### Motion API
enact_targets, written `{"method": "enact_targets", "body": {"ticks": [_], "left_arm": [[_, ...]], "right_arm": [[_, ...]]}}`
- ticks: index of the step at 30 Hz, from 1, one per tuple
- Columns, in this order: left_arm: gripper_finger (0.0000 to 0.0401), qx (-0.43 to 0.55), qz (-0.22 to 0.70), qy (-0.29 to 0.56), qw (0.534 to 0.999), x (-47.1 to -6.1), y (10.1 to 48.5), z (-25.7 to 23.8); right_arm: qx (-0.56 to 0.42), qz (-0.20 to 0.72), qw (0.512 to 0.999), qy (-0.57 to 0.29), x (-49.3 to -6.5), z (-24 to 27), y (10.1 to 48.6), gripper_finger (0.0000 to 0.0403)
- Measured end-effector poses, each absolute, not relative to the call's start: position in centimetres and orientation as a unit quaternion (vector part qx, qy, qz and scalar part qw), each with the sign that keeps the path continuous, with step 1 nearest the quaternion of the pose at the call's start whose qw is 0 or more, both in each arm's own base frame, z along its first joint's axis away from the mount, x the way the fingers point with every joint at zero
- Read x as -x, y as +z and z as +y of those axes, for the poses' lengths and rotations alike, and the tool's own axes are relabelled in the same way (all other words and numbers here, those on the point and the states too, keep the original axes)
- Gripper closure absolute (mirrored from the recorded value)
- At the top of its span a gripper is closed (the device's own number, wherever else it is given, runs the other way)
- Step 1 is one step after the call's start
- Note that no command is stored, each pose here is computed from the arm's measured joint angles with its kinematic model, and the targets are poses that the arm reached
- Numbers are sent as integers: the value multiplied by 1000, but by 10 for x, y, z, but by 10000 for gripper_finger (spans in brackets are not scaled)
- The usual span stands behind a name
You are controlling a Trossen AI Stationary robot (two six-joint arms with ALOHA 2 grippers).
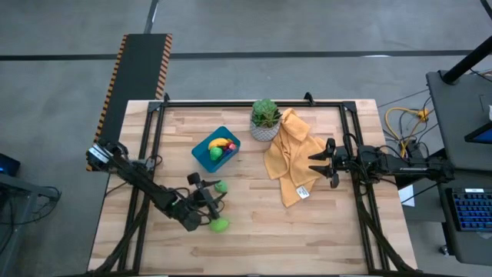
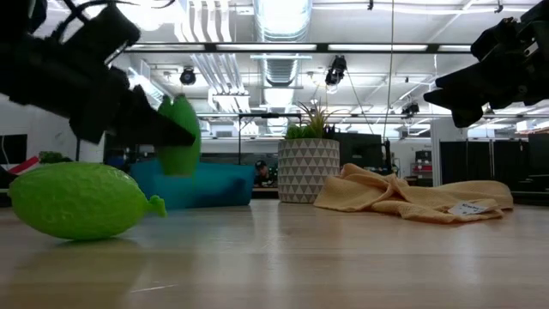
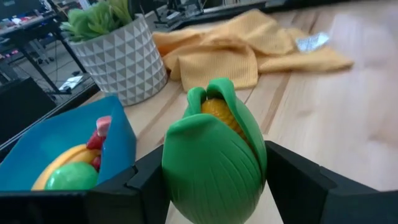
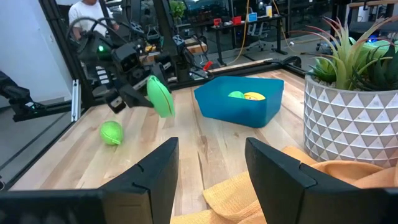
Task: Pick and placing Produce into tupperware
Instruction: Put the green corn into the blue bin
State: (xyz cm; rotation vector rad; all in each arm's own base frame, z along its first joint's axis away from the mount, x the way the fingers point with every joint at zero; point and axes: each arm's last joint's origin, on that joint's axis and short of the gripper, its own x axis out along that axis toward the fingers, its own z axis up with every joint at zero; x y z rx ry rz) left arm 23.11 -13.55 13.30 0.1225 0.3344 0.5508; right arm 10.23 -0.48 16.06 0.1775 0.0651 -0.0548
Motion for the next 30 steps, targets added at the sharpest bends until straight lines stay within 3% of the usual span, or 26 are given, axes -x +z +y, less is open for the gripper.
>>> {"method": "enact_targets", "body": {"ticks": [17,30], "left_arm": [[192,40,64,159,984,-222,213,-133],[192,90,-65,-113,987,-220,253,-146]], "right_arm": [[-89,33,995,-27,-102,-5,161,225],[-89,33,995,-27,-102,-5,161,225]]}}
